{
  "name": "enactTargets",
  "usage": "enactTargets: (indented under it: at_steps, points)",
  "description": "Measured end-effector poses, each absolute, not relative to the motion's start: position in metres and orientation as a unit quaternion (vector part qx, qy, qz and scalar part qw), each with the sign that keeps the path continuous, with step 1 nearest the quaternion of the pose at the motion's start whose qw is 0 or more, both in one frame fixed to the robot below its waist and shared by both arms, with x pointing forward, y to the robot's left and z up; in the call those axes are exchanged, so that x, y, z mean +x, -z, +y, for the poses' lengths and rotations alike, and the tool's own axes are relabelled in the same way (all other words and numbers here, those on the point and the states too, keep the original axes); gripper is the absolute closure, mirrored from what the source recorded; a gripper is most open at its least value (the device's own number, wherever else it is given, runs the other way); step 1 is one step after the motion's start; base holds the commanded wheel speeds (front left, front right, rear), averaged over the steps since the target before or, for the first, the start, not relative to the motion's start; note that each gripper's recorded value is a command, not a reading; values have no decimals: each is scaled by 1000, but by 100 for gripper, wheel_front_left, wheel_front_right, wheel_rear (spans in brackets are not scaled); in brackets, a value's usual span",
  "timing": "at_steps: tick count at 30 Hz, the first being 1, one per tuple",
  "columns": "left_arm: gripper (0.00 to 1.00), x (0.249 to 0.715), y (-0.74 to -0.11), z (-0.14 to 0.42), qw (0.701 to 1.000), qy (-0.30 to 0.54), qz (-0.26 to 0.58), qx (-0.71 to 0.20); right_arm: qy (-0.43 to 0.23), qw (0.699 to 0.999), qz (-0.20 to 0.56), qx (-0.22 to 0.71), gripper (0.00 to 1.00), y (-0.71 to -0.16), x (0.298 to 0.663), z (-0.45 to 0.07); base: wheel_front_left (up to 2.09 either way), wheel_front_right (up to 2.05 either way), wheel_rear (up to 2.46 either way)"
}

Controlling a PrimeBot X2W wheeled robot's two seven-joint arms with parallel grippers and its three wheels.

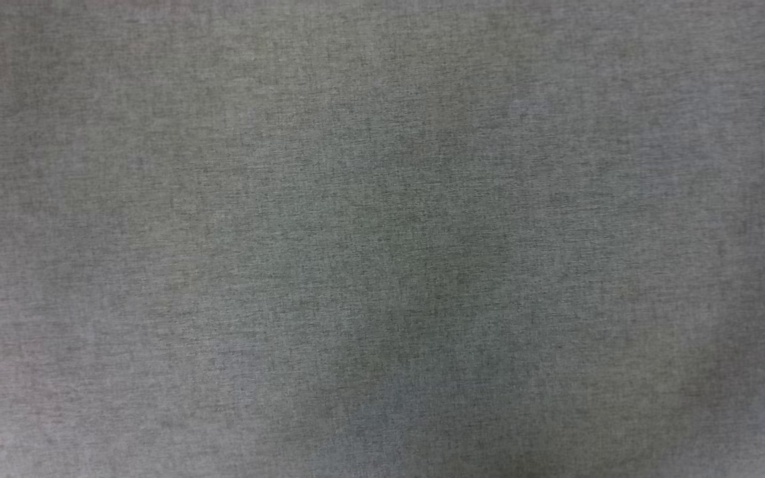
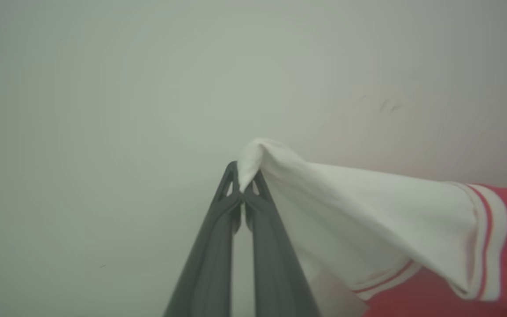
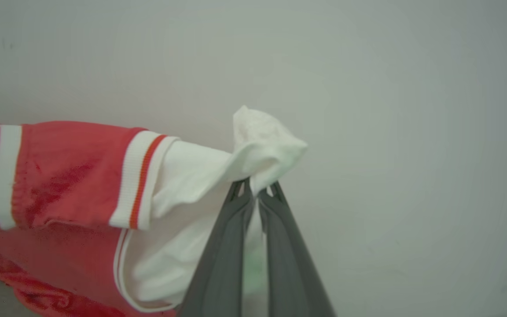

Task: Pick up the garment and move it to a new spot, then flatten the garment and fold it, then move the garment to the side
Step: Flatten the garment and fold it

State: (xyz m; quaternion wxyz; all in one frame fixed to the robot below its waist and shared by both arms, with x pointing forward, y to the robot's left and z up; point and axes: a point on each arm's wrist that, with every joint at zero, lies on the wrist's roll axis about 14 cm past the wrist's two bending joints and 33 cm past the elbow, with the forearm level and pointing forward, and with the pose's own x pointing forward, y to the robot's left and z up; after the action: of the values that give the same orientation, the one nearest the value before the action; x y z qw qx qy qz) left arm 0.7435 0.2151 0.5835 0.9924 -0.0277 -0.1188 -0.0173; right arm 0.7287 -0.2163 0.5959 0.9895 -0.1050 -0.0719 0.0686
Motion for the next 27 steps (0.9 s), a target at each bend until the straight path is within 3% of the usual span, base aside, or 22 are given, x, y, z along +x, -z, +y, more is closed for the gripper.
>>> enactTargets:
  at_steps: [6,12,27]
  points:
    - [100,730,-546,216,995,17,-83,-49,-81,993,-42,-75,100,-561,722,-208,0,0,0]
    - [100,691,-510,223,996,12,-40,-75,-91,995,-15,-42,100,-536,690,-207,0,0,0]
    - [100,542,-474,215,992,1,12,-122,-92,992,81,38,100,-468,555,-216,0,0,0]
